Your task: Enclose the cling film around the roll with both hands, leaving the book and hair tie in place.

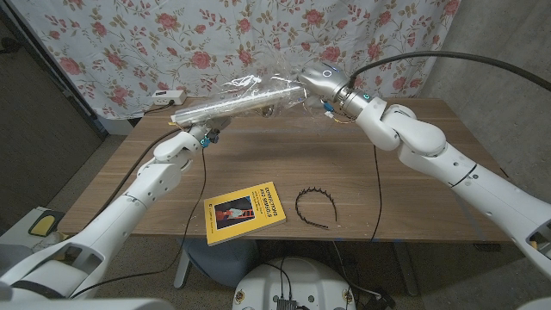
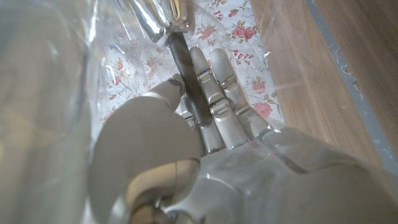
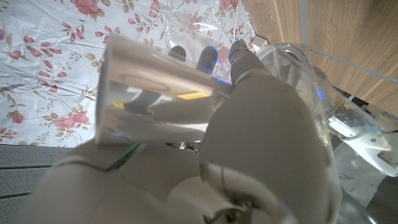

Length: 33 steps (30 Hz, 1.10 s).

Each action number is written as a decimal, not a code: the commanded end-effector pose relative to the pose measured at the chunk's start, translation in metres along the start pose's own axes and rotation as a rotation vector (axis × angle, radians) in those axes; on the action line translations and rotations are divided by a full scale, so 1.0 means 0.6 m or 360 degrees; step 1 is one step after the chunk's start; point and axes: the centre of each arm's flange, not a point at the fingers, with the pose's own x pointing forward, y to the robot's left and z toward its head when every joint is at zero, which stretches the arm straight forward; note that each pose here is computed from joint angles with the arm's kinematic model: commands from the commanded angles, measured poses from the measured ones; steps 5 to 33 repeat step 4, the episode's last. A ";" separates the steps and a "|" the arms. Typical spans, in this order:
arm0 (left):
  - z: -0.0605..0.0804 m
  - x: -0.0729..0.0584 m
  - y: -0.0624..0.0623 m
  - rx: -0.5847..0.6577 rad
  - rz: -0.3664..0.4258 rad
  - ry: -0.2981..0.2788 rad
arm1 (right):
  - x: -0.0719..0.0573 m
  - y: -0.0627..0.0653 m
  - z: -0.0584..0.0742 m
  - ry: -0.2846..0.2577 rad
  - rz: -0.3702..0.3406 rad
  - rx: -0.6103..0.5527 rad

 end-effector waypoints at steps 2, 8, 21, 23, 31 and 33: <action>-0.005 0.000 -0.009 0.0005 -0.0006 0.0002 | -0.005 0.006 0.000 -0.0008 0.0021 0.0005; -0.005 0.000 -0.009 0.0005 -0.0005 0.0001 | -0.004 0.006 0.000 -0.0011 0.0022 0.0003; -0.005 0.000 -0.009 0.0005 -0.0005 0.0001 | -0.004 0.006 0.000 -0.0011 0.0022 0.0003; -0.005 0.000 -0.009 0.0005 -0.0005 0.0001 | -0.004 0.006 0.000 -0.0011 0.0022 0.0003; -0.005 0.000 -0.009 0.0005 -0.0005 0.0001 | -0.004 0.006 0.000 -0.0011 0.0022 0.0003; -0.005 0.000 -0.009 0.0005 -0.0005 0.0001 | -0.004 0.006 0.000 -0.0011 0.0022 0.0003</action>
